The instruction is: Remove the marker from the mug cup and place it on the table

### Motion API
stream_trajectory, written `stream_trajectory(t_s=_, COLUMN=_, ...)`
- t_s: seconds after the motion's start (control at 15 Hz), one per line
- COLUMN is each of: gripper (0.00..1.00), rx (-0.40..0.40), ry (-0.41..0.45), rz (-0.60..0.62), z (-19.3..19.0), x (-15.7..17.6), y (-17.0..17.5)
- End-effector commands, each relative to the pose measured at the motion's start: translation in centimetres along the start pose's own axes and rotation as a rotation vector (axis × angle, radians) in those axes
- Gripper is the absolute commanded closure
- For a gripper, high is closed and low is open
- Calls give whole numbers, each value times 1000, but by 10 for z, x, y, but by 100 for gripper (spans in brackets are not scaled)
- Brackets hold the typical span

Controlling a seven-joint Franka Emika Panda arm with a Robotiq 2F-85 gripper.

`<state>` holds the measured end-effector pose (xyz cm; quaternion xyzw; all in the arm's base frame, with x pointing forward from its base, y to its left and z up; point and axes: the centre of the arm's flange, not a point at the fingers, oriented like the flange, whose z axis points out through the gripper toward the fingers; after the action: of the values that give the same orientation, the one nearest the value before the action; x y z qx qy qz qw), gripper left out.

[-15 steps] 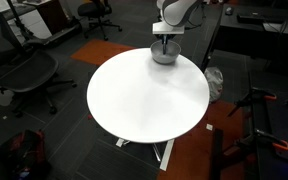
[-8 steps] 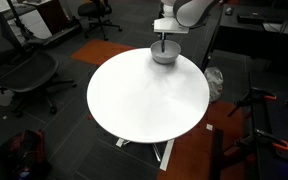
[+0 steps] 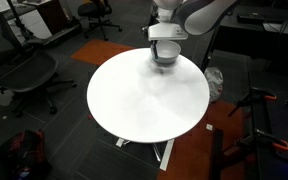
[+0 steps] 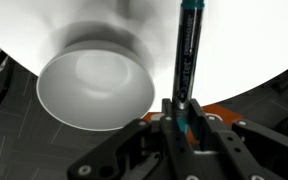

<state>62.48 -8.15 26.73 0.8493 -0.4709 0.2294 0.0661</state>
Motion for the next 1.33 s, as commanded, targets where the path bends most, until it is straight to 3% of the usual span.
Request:
stream_trajectory(t_s=0.0, gripper=95, rx=50, ry=-34, rz=-46, z=-15, x=-18, y=-12)
stream_trajectory(t_s=0.47, gripper=95, rx=50, ry=-137, rz=-141, z=11, x=-52, y=-45)
stream_trajectory(t_s=0.93, gripper=95, rx=-59, ry=-121, rz=-208, z=61, x=-90, y=-67)
stream_trajectory(t_s=1.27, gripper=95, rx=-36, ry=-146, rz=-258, z=80, x=-96, y=-70)
